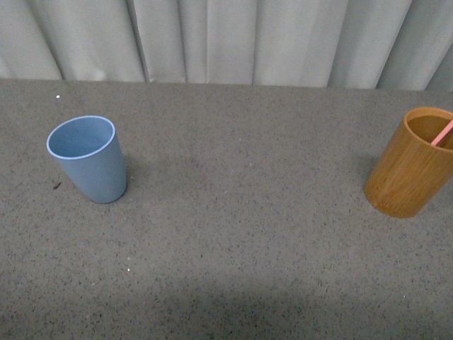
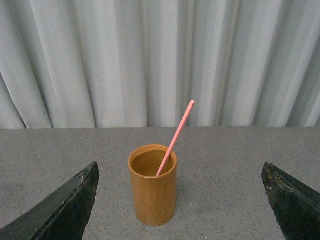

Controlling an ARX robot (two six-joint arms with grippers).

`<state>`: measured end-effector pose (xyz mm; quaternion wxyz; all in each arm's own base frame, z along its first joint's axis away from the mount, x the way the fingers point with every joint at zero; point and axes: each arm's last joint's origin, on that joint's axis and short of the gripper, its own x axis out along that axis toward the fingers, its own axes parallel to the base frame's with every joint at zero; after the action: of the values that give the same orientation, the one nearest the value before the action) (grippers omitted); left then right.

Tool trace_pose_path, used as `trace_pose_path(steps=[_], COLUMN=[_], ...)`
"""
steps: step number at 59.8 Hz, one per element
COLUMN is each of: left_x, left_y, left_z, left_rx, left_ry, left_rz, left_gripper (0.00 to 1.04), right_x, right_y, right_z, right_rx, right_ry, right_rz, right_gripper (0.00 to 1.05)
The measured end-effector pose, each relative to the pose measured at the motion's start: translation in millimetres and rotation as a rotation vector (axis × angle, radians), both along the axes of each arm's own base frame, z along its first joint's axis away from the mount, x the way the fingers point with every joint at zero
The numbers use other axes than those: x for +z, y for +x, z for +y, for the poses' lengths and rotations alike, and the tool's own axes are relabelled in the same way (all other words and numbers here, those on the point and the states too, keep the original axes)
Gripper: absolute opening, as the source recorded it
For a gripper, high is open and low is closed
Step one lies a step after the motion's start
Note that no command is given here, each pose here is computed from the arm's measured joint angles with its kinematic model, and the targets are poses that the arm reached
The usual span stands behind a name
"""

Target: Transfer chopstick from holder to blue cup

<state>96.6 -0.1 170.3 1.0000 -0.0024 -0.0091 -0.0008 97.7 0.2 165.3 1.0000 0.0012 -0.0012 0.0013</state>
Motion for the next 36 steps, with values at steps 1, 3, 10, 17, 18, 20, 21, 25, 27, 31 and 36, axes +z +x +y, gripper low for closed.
trace_pose_path(steps=[1, 3, 10, 17, 18, 20, 21, 25, 27, 31, 36], left_x=[0.0, 0.0, 0.0, 0.0, 0.0, 0.0, 0.0, 0.0, 0.0, 0.0, 0.0], left_y=[0.0, 0.0, 0.0, 0.0, 0.0, 0.0, 0.0, 0.0, 0.0, 0.0, 0.0], left_z=[0.0, 0.0, 0.0, 0.0, 0.0, 0.0, 0.0, 0.0, 0.0, 0.0, 0.0], left_rx=[0.000, 0.000, 0.000, 0.000, 0.000, 0.000, 0.000, 0.000, 0.000, 0.000, 0.000], left_ry=[0.000, 0.000, 0.000, 0.000, 0.000, 0.000, 0.000, 0.000, 0.000, 0.000, 0.000], left_rz=[0.000, 0.000, 0.000, 0.000, 0.000, 0.000, 0.000, 0.000, 0.000, 0.000, 0.000], left_gripper=[0.98, 0.98, 0.98, 0.98, 0.98, 0.98, 0.98, 0.98, 0.98, 0.98, 0.98], right_x=[0.0, 0.0, 0.0, 0.0, 0.0, 0.0, 0.0, 0.0, 0.0, 0.0, 0.0], right_y=[0.0, 0.0, 0.0, 0.0, 0.0, 0.0, 0.0, 0.0, 0.0, 0.0, 0.0], right_z=[0.0, 0.0, 0.0, 0.0, 0.0, 0.0, 0.0, 0.0, 0.0, 0.0, 0.0], right_rx=[0.000, 0.000, 0.000, 0.000, 0.000, 0.000, 0.000, 0.000, 0.000, 0.000, 0.000], right_ry=[0.000, 0.000, 0.000, 0.000, 0.000, 0.000, 0.000, 0.000, 0.000, 0.000, 0.000], right_rz=[0.000, 0.000, 0.000, 0.000, 0.000, 0.000, 0.000, 0.000, 0.000, 0.000, 0.000], right_gripper=[0.95, 0.95, 0.95, 0.95, 0.95, 0.95, 0.95, 0.95, 0.95, 0.95, 0.95])
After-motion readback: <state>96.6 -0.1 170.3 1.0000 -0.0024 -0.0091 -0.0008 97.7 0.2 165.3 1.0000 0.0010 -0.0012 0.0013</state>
